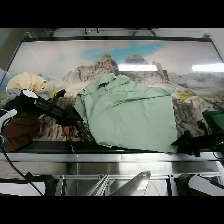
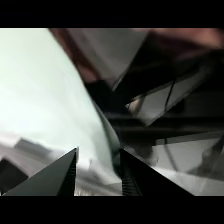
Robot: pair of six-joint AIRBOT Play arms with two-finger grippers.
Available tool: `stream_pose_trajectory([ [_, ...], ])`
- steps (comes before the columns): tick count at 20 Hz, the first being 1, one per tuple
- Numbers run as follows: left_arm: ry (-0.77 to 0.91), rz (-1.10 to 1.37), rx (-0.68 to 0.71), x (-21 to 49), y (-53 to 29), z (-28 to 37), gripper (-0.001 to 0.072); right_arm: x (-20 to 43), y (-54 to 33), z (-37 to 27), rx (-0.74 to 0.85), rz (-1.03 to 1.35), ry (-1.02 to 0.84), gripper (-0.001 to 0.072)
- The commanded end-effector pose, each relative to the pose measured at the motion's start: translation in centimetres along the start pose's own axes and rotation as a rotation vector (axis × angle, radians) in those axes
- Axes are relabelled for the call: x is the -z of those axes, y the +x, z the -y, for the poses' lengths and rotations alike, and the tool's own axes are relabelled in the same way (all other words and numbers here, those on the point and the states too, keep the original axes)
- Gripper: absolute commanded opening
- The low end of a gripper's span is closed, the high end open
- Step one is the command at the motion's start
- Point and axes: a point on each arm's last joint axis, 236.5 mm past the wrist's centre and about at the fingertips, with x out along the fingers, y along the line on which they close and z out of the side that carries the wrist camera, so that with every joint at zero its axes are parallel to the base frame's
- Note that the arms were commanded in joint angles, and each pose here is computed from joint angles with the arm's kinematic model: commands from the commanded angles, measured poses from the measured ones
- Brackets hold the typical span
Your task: Fold the shirts.
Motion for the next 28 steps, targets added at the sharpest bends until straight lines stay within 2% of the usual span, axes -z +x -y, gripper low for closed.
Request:
stream_pose_trajectory([
  [1,0.034,-0.002,-0.028,-0.1,1.6,0.3,0.0545,-3.4,1.4,-0.2,-0.059,0.1,-0.014,0.0192],
  [2,0.046,0.002,-0.04,-0.3,2.0,0.5,0.0545,-3.8,1.4,-1.2,-0.11,0.113,-0.039,0.0073],
  [3,0.059,0.007,-0.053,-0.5,2.5,0.6,0.0545,-4.3,1.2,-1.9,-0.138,0.135,-0.053,0.0017],
  [8,0.109,0.09,-0.121,-2.8,3.9,0.7,0.0543,-5.0,0.3,-2.9,-0.161,0.151,-0.074,0.0017],
  [9,0.113,0.096,-0.126,-2.9,4.0,0.7,0.0422,-5.0,0.2,-3.0,-0.164,0.147,-0.076,0.0017],
  [10,0.115,0.093,-0.129,-2.9,4.0,0.6,0.0256,-5.0,0.1,-3.1,-0.165,0.147,-0.08,0.0017],
  [11,0.111,0.087,-0.127,-2.7,3.9,0.5,0.0226,-5.2,0.0,-3.1,-0.164,0.152,-0.083,0.0017],
  [21,0.027,0.114,-0.071,-2.7,0.7,-1.2,0.0226,-5.8,-0.7,-3.4,-0.162,0.166,-0.094,0.0017],
  [28,0.12,0.142,-0.016,-3.8,3.5,2.8,0.0225,-5.8,-0.7,-3.4,-0.162,0.166,-0.09,0.0017],
])
